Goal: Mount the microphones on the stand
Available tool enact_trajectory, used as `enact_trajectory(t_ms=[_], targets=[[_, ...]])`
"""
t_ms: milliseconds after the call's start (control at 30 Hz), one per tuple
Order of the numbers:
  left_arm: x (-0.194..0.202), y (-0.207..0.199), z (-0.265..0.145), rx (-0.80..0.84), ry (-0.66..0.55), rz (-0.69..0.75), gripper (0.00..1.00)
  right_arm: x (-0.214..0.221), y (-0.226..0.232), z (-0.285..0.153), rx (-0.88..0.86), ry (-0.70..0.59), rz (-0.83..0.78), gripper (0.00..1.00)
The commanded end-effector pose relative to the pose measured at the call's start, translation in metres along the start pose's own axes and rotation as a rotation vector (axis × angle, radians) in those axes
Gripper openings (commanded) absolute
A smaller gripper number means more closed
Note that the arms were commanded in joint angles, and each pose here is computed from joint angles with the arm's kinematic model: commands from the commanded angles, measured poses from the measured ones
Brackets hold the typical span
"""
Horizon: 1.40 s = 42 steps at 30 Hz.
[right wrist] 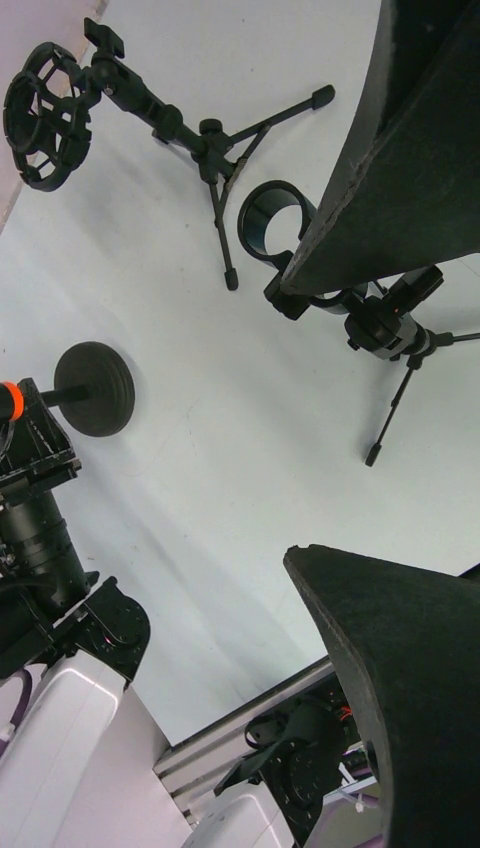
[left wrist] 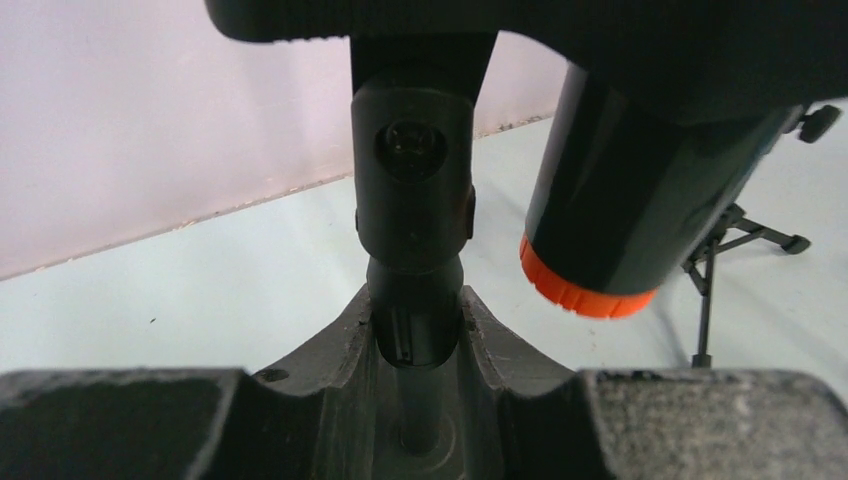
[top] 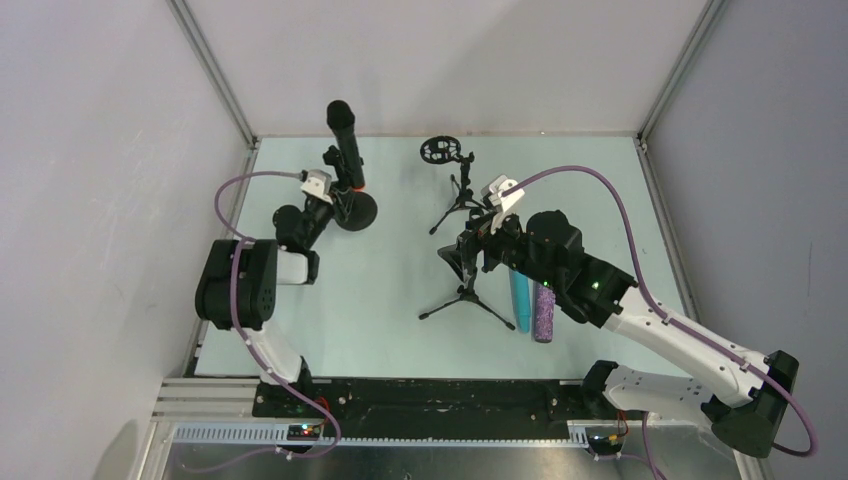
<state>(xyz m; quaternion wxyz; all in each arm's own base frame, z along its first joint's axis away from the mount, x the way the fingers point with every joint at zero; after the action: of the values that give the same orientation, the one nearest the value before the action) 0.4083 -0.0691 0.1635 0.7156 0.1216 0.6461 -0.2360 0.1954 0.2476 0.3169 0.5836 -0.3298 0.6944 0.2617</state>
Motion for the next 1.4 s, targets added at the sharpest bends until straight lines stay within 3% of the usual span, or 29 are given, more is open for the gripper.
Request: enact_trajectory(t_ms=[0,567,967,1367], targets=[[-0.046,0.007,0.017,0.033,-0.192,0.084,0.0,-0.011,-0.005,-0.006,0.023,-0.045,-0.013,1.0],[-0.043,0.024,0.026,0.055,-0.198,0.077,0.0,-0.012,-0.006,-0.009,0.034,-0.047,-0.015,1.0],[-0.053,0.01,0.005,0.055,-0.208,0.082,0.0,-0.014,-0.006,-0.009,0.029,-0.059,-0.01,1.0],[-0.08,0.001,-0.027,-0.069,-0.262,0.048,0.0,-0.019,0.002,-0.006,-0.007,-0.082,0.0,1.0]])
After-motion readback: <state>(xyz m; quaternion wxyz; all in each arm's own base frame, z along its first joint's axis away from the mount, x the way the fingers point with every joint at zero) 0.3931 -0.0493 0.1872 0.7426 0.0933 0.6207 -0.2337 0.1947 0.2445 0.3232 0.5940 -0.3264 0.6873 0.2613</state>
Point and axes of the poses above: each gripper's point midway between its finger pads, its own z axis out along the fingers, its own y axis along the line the jaws close on, x = y × z, the point moved 5 cm from there along -z, back along the fingers, and after that the axes turned 9 degrees about -z, right-handed, at the moved point
